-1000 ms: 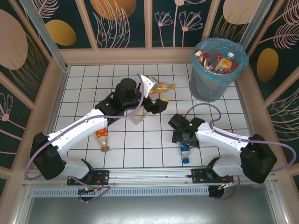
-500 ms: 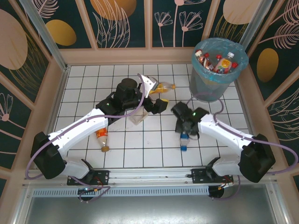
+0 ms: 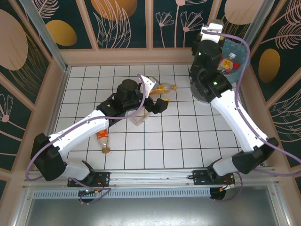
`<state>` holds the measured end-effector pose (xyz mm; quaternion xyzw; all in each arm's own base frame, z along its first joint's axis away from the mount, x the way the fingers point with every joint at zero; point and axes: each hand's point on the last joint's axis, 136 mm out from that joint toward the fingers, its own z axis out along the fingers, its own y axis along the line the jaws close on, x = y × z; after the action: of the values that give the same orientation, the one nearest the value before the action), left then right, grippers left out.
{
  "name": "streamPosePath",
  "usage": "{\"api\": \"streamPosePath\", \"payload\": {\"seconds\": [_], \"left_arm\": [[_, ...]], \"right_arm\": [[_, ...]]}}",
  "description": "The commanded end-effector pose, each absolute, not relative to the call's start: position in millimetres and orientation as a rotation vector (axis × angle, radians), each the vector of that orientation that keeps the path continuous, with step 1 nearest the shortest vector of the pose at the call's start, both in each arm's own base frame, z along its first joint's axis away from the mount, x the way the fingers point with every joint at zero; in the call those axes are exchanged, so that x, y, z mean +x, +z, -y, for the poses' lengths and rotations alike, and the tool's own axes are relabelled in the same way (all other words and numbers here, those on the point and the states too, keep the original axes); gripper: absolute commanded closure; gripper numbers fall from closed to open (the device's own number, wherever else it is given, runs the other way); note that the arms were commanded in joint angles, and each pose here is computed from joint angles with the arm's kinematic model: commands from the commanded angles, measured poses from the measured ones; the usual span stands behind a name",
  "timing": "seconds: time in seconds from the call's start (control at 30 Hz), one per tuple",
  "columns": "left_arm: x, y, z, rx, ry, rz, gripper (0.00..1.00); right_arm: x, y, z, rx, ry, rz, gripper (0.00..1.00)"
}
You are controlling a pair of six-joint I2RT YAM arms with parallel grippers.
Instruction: Put the plastic bottles in the bin
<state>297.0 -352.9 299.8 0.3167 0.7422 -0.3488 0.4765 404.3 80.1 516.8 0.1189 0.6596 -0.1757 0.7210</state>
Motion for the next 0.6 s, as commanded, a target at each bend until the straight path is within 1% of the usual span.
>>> {"api": "streamPosePath", "payload": {"seconds": [0.0, 0.13, 0.3, 0.4, 0.5, 0.57], "left_arm": [[296, 316, 350, 0.746, -0.848, -1.752, 0.01], [298, 315, 349, 0.739, -0.839, -1.754, 0.01], [298, 315, 352, 0.732, -0.862, -1.763, 0.02], [298, 312, 353, 0.729, -0.871, -1.771, 0.02], [298, 311, 354, 0.729, -0.873, -1.777, 0.02], [299, 310, 353, 0.725, -0.863, -1.78, 0.02]], "right_arm": [[412, 553, -47, 0.397, -0.579, -1.274, 0.52], [445, 535, -43, 0.394, -0.611, -1.311, 0.52], [465, 500, -45, 0.42, -0.55, -1.392, 0.56], [471, 478, -42, 0.438, -0.595, -1.422, 0.58], [464, 459, -30, 0.488, -0.73, -1.373, 0.58], [462, 447, -25, 0.503, -0.762, -1.351, 0.59]]}}
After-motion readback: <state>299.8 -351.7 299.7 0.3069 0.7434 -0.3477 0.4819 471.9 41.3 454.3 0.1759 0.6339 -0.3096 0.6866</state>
